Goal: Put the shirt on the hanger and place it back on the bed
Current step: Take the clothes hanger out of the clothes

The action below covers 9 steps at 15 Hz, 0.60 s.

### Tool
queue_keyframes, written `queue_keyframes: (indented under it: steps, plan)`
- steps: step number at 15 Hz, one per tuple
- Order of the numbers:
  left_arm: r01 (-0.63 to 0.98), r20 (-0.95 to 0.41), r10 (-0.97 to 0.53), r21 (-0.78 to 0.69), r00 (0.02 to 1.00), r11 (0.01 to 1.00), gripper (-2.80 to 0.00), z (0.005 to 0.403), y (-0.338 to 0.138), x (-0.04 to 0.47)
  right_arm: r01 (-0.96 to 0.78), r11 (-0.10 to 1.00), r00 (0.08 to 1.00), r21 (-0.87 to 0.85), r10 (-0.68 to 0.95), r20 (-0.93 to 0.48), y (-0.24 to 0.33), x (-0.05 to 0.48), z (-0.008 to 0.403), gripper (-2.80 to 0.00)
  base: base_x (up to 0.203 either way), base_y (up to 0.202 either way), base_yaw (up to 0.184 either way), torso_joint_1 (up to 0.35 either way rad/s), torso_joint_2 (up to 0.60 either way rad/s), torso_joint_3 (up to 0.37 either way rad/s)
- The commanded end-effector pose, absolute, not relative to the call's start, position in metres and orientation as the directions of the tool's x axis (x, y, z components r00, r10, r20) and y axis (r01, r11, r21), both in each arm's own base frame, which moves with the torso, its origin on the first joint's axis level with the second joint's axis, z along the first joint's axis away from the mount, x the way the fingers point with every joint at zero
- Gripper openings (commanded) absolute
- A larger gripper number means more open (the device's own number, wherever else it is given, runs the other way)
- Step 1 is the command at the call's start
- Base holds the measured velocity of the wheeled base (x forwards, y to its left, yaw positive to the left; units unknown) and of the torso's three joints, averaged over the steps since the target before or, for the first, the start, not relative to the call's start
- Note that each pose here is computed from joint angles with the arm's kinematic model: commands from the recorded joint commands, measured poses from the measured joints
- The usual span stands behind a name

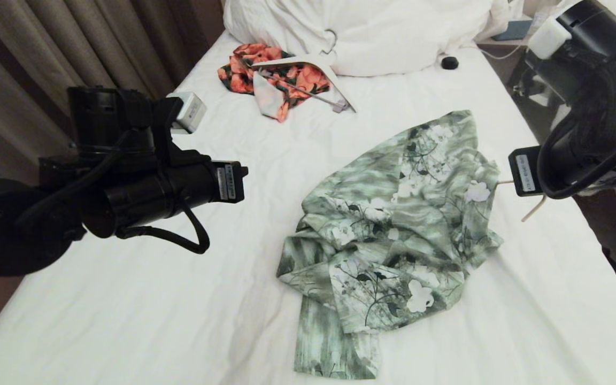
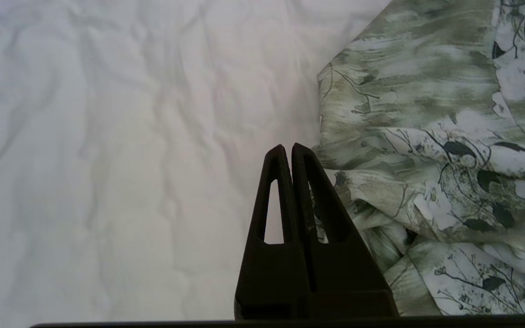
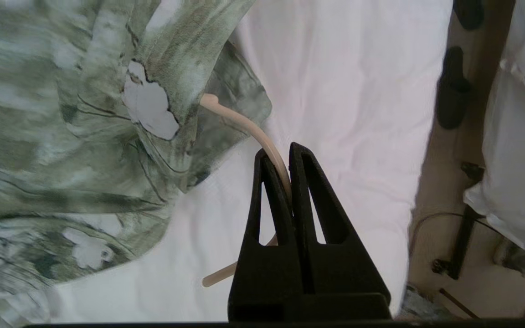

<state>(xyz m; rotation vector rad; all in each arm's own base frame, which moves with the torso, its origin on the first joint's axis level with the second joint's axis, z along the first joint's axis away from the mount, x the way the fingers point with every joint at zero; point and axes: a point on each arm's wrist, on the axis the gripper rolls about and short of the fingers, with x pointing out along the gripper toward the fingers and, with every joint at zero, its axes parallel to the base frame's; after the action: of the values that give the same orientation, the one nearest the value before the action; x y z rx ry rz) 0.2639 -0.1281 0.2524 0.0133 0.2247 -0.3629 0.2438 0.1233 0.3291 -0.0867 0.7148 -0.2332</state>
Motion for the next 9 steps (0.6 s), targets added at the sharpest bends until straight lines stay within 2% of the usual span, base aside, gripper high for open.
queue_keyframes:
  steps: [1,7,9]
  plan:
    - [0.353,-0.223,-0.350,-0.028,0.910,0.935,-2.80,0.251,-0.129,0.265,0.187,0.971,0.742,-0.145,-0.237,-0.627,0.124,0.245,0.331,-2.80,0.000,0.000,0.000,0.000,0.00,0.000]
    - [0.353,-0.221,-0.351,-0.028,0.910,0.935,-2.80,0.252,-0.129,0.264,0.169,0.985,0.786,-0.041,-0.160,-0.597,0.128,0.247,0.338,-2.80,0.000,0.000,0.000,0.000,0.00,0.000]
    - [0.357,-0.225,-0.354,-0.028,0.908,0.934,-2.80,0.251,-0.130,0.264,0.143,0.989,0.795,0.046,-0.087,-0.601,0.129,0.244,0.342,-2.80,0.000,0.000,0.000,0.000,0.00,0.000]
